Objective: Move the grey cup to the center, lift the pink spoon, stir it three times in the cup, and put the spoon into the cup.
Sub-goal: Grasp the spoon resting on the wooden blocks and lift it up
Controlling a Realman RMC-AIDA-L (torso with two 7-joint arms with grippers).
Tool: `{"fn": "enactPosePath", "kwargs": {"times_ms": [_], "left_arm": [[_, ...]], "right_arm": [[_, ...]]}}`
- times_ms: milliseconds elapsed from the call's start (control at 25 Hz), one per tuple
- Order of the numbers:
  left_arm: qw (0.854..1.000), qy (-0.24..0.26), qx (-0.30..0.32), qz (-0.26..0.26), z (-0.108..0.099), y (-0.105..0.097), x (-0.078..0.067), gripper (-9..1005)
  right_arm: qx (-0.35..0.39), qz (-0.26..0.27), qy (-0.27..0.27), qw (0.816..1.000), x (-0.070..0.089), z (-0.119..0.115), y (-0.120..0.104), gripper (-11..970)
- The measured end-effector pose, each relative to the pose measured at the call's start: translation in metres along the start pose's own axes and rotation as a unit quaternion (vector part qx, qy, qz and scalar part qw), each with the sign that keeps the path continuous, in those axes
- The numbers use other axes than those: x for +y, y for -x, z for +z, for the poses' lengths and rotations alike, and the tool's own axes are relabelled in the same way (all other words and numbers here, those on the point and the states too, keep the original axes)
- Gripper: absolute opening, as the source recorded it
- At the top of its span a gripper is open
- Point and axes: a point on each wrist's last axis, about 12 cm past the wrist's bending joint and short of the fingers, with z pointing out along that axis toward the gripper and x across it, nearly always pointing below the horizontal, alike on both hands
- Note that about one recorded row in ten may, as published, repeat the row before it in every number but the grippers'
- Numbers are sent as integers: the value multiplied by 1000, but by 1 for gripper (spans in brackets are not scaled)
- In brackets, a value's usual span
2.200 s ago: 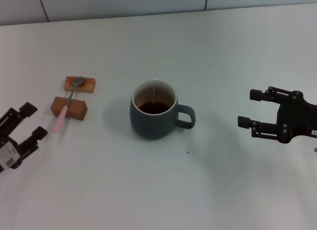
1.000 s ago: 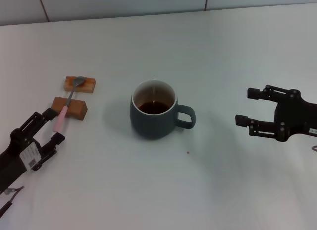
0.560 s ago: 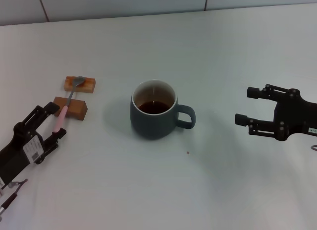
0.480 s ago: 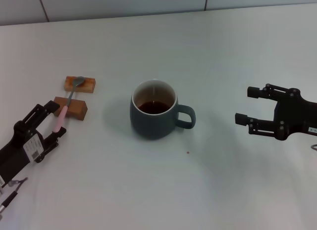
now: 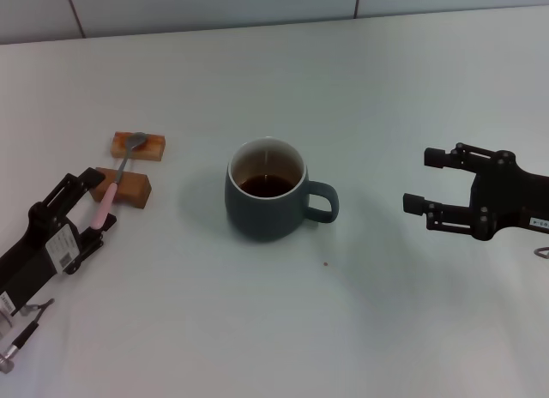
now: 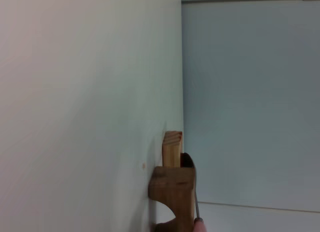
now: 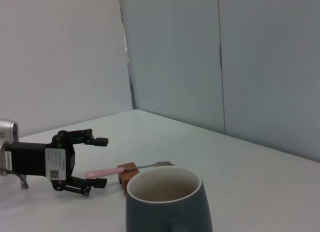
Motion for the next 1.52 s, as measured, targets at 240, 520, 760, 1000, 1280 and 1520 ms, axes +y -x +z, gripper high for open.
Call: {"fn": "enactPosePath", "kwargs": {"times_ms": [240,520,760,1000,1280,1520], "left_arm": [[1000,1,1,-3,4,-2,0,731],[1000,3,-1,-11,7,-7,2,725],[1000,3,-6,-10,8,-7,3,720],[1000,0,-9,-8,11,-6,1,714],[1000,0,-9,-8,13,-6,1,708],[1000,5,-10,-18,12,-10,4,702]], "right_arm": [[0,-1,0,1000,0,0,1,786],[-1,-2,1,1000,-1,1,1,787],[-1,-2,2,1000,-1,1,2,787],[-1,-2,1,1000,-1,1,1,787],[0,-2,1,1000,-1,1,1,787],[0,-2,1,1000,-1,1,1,787]]}}
